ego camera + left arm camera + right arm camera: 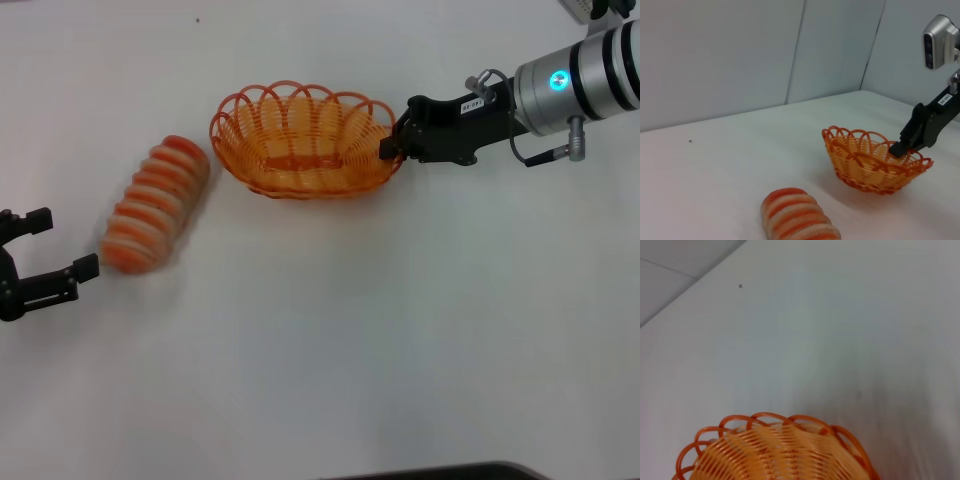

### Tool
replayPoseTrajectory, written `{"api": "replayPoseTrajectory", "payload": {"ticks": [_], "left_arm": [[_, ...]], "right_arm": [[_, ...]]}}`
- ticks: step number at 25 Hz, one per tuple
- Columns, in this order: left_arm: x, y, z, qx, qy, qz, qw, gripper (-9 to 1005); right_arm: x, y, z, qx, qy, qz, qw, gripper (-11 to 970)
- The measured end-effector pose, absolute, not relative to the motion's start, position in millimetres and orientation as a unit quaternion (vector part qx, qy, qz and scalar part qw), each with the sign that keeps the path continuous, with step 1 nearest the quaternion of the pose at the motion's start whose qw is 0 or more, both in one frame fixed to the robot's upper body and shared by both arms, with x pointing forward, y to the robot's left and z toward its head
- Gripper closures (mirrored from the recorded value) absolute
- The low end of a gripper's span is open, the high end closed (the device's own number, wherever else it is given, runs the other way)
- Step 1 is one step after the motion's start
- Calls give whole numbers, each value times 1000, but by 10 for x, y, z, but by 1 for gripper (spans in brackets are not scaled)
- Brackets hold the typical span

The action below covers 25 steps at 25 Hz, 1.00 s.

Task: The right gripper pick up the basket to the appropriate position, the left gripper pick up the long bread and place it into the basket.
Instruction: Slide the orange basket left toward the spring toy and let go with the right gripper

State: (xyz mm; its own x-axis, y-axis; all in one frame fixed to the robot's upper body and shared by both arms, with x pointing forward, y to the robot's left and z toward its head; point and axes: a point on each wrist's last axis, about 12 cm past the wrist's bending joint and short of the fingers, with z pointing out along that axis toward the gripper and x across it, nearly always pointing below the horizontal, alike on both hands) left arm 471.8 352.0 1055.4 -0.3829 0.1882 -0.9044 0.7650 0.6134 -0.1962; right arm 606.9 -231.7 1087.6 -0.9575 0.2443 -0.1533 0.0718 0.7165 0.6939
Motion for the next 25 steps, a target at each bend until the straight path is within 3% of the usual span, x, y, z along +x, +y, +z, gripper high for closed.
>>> {"api": "replayPoseTrajectory", "payload": {"ticks": [12,17,25], "left_arm": [[4730,3502,10560,311,769,-315,462,58],[4726,3514,10569,313,769,-313,462,58],[4714,3523,10573,311,769,-314,462,58]], "right_arm": [[6011,-2316,10780,108,911,383,111,887],[5991,-2317,10754,121,904,395,108,834],[5992,-2333,10785,111,904,399,111,531]]}}
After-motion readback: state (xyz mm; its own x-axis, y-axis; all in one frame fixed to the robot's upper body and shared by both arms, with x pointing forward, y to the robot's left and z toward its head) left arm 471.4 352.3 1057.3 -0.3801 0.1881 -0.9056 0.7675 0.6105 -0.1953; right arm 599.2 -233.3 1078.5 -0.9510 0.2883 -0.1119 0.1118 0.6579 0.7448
